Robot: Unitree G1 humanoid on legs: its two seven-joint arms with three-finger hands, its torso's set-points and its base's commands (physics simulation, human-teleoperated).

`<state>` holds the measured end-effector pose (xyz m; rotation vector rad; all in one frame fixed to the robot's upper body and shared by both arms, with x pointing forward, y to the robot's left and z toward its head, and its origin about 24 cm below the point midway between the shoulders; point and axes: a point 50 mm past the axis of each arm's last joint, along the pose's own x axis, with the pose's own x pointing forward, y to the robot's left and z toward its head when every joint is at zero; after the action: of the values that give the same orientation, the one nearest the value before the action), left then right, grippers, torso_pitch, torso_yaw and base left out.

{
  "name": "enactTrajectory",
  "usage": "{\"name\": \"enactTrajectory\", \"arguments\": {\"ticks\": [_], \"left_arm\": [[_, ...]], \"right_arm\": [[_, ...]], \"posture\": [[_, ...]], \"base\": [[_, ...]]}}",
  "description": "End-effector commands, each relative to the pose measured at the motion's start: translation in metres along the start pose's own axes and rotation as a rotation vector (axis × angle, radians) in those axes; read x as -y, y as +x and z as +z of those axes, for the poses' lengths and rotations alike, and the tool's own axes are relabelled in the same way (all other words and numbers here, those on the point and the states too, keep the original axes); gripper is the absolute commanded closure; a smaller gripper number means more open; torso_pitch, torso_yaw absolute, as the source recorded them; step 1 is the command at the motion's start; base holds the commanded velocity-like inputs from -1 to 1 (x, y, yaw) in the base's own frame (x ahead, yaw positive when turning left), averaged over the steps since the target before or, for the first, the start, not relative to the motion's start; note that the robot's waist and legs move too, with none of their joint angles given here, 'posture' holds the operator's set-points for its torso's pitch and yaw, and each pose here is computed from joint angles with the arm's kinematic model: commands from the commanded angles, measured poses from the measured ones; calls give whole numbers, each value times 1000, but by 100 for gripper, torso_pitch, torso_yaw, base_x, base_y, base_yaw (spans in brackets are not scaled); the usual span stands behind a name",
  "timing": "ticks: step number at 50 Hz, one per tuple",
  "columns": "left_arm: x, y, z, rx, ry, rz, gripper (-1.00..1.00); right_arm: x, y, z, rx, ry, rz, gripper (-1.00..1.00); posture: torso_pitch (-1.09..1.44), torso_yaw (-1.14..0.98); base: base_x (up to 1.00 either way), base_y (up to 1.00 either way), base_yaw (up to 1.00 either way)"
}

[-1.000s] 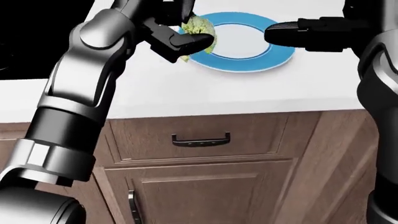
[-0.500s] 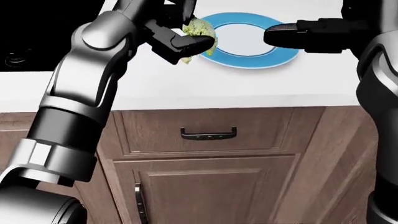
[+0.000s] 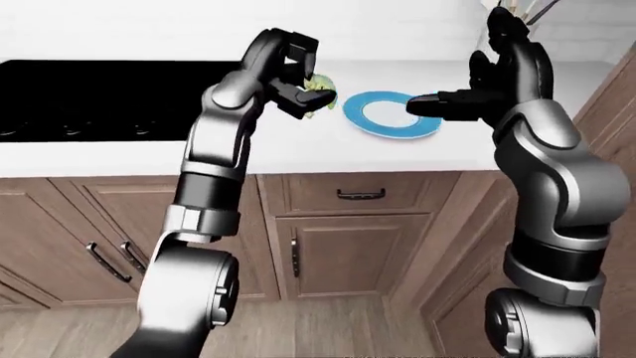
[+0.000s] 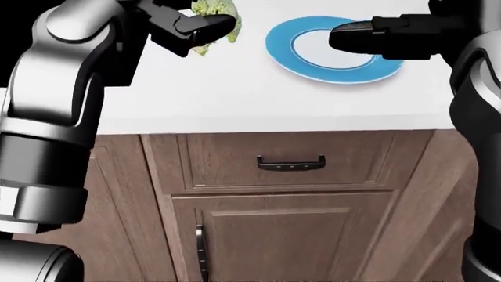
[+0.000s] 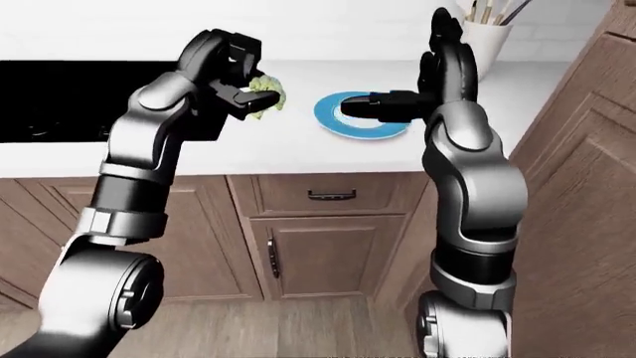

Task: Place the broccoli on the rack of the oven.

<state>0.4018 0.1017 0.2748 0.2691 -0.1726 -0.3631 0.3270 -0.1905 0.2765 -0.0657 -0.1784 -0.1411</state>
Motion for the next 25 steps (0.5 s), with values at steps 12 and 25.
{"name": "enactTrajectory", "arguments": {"ticks": [12, 25], "left_arm": [[-18, -21, 18, 105, -43, 91, 100], [-45, -38, 12, 127, -144, 220, 100]], "right_arm": [[3, -2, 18, 81, 3, -12, -100], [2, -3, 17, 80, -1, -11, -100]], "posture": [[0, 0], [0, 0]], "base": [[-4, 12, 0], [-5, 12, 0]]}}
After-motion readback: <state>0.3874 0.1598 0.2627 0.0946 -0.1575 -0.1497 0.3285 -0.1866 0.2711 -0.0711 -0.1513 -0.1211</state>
